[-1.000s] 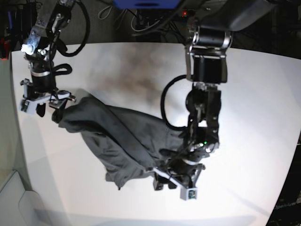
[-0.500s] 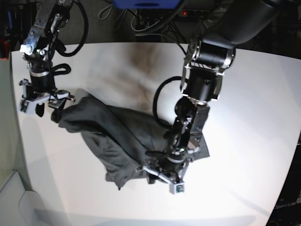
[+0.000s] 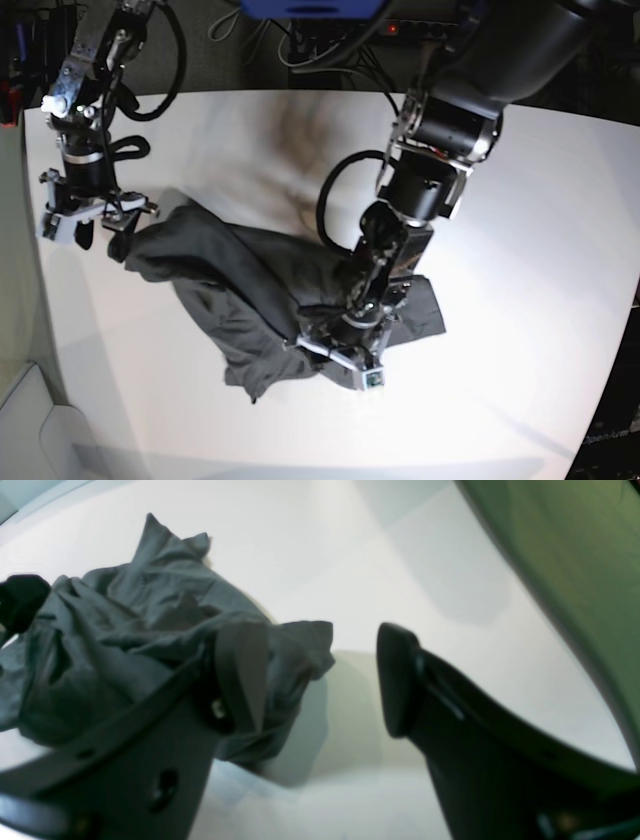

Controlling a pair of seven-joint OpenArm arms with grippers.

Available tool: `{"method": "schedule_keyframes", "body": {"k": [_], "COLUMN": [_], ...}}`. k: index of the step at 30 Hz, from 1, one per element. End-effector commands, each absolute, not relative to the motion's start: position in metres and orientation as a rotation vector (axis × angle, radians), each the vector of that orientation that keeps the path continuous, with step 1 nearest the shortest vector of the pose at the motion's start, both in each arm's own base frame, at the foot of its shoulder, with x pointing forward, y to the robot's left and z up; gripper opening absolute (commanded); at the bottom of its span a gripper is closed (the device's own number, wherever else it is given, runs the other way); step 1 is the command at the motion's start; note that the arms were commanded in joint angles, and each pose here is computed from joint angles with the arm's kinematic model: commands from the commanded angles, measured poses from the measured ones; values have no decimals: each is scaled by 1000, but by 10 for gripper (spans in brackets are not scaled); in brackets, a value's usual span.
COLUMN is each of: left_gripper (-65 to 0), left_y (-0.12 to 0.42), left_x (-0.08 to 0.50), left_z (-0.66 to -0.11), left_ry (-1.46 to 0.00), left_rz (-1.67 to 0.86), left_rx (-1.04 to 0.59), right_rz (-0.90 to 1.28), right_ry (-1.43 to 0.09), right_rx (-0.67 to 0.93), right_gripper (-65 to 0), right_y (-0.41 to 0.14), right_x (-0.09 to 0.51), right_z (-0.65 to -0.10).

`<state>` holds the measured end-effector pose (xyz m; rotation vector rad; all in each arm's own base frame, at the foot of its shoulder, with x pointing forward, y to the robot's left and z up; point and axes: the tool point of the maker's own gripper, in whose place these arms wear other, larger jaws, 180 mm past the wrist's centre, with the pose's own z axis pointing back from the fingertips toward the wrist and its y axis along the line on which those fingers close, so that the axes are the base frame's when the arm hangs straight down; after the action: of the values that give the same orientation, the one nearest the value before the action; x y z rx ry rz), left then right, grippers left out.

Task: Layout the t-shirt on the table in an organized manner, then fold the t-shirt properly
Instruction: 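Reach the left gripper down and grasp the shirt's bunched edge, then lift the shirt with both grippers and bring them toward each other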

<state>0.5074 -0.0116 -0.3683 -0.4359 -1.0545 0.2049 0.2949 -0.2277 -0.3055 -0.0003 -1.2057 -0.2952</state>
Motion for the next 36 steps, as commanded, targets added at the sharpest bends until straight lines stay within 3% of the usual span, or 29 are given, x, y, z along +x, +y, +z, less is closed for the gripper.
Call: {"method": "schedule_keyframes", "body": {"k": [1,15,36], "left_gripper": [-378,-378,-383], "left_y": [-18,-25,-20], "left_x": [526,529,523], "left_z": [-334,-321,-343], "left_ry": [-1140,-1216,-1151], "left_rz": [196,178,264], "left_rx": [-466,-471,-497], "right_rz": [-288,-288,-284], "right_ry": [-1267,-1275,-1264], "right_rx": [-5,-4,-3], "right_gripper": [-291,-291,-291], "right_y": [-230,-230,-229], "right_x": [301,303,300], "right_z": [-289,-287,-290]}}
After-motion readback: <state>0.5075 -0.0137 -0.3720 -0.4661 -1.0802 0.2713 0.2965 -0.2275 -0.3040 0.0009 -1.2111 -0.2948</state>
